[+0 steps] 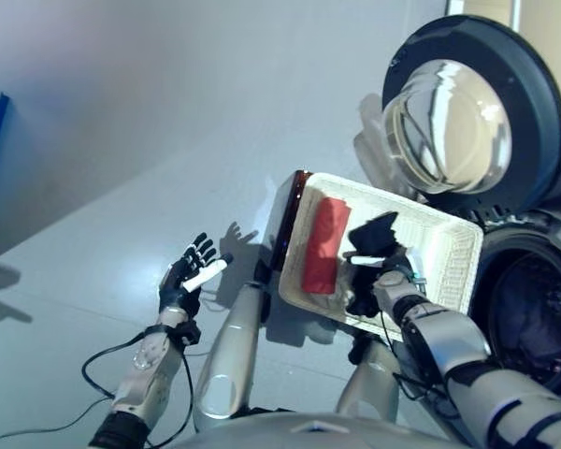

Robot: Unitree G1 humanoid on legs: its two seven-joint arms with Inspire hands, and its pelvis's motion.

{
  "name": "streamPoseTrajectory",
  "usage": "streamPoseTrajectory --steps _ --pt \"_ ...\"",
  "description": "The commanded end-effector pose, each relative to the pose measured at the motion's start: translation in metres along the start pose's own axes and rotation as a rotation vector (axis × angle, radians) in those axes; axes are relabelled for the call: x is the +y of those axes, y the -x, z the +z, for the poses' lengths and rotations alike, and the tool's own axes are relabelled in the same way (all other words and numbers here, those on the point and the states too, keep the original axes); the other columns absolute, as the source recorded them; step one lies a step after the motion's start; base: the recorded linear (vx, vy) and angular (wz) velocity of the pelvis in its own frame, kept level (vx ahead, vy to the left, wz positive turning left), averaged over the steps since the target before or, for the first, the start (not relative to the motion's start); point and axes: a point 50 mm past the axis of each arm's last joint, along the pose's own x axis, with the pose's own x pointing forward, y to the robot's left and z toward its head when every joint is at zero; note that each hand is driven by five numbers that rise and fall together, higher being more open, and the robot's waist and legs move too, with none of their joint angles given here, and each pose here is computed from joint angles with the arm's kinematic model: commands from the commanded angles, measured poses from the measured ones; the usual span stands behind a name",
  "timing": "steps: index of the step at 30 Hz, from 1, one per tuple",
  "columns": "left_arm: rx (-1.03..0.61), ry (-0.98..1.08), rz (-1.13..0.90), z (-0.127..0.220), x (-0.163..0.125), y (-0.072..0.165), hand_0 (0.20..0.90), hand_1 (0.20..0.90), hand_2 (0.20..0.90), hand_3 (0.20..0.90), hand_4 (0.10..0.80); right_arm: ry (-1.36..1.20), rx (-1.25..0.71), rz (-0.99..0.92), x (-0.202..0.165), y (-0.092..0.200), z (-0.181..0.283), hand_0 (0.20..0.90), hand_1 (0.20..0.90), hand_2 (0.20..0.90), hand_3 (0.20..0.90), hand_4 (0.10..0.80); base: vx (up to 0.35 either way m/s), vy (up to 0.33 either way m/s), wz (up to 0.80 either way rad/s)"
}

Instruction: Pick up the clothes and place them into the washing machine

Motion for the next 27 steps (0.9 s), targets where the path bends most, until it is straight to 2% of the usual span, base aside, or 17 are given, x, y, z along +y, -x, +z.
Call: streamPoseTrajectory --steps 1,14,27 --pt "-0.128 -0.044 -0.077 0.026 -0.009 0.008 0.900 0.900 0.900 0.900 0.800 0.026 0.122 0.056 0.013 0.006 -0.033 0.200 0.200 0.200 0.200 0.300 0.002 0.034 0.07" --pt "-0.133 -0.038 -0.114 0.026 -0.014 0.015 0.900 0.900 0.900 0.900 0.800 0.045 0.175 -0.034 -0.014 -0.004 -0.047 0.200 0.200 0.200 0.200 0.300 -0.008 0.020 -0.04" --pt "-0.119 -0.029 -0.061 0.018 -0.004 0.010 0.900 0.900 0.900 0.900 0.800 -0.242 0.175 -0.220 -0.066 -0.020 -0.049 0.200 0.200 0.200 0.200 0.300 0.001 0.000 -0.04"
